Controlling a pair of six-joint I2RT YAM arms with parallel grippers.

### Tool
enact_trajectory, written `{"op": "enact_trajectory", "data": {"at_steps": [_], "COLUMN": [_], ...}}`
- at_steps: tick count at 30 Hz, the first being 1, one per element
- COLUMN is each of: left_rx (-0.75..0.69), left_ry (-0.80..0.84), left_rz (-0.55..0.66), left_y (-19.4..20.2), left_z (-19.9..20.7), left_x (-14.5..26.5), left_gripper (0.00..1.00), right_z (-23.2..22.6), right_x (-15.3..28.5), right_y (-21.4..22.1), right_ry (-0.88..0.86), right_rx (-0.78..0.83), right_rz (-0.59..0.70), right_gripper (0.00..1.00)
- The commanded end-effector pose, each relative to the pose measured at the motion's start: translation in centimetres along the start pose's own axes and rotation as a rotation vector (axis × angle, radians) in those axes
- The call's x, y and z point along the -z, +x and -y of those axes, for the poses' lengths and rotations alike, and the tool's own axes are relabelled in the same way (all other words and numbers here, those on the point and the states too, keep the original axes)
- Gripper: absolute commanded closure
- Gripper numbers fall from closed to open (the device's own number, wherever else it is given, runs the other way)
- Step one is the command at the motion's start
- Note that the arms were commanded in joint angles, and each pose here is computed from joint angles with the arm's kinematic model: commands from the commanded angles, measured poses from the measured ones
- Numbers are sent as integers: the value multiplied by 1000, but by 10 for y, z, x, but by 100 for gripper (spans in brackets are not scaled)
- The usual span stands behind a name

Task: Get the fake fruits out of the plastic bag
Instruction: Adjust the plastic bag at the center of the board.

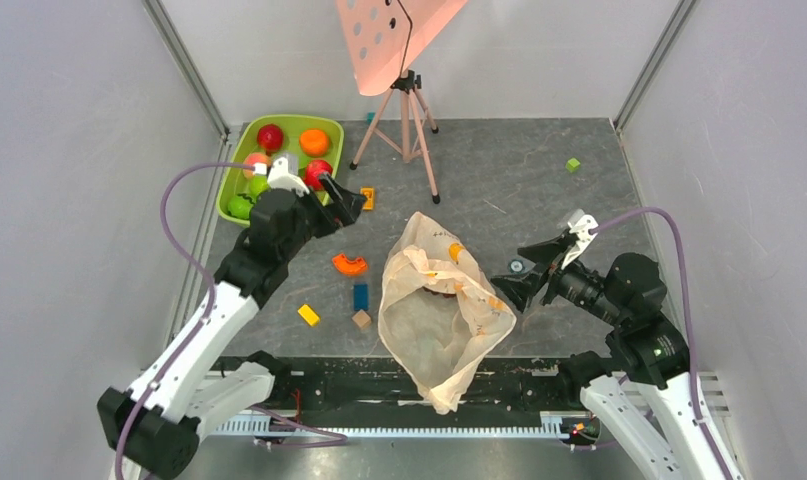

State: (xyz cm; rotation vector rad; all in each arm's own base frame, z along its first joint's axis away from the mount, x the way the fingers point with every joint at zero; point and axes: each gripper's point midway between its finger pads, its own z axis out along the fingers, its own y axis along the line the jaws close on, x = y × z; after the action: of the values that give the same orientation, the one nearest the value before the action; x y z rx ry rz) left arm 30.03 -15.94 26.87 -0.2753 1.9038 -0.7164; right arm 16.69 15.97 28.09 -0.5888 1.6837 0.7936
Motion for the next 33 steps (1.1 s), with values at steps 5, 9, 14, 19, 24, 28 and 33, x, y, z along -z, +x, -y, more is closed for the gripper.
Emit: {"op": "enact_trajectory", "data": {"at_steps": [5, 9, 14, 19, 24, 28, 33], "left_rx": [-36, -100, -182, -281, -379, -384, -391], "left_ry": [156, 212, 310, 362, 388, 394, 319], "left_rz": [-75, -150, -227, -272, -305, -314, -314], "left_y": [54, 84, 121, 162, 201, 221, 239], "left_z": [18, 20, 36, 49, 63, 67, 50], "left_x": [72, 82, 90, 94, 102, 102, 88], "left_gripper": [1, 3, 7, 11, 13, 14, 16], "right_z": [-32, -26, -5, -1, -3, -1, 10], "right_x": [-6, -13, -22, -18, -16, -20, -25], "right_y": [58, 75, 103, 126, 122, 79, 11], "right_ry": [-256, -241, -144, -126, -127, -95, -4], "right_rx": [-59, -108, -151, -164, -161, -122, -117], "right_rz": [-114, -149, -219, -278, -219, -80, 82], "right_gripper": [11, 11, 26, 61, 36, 20, 19]}}
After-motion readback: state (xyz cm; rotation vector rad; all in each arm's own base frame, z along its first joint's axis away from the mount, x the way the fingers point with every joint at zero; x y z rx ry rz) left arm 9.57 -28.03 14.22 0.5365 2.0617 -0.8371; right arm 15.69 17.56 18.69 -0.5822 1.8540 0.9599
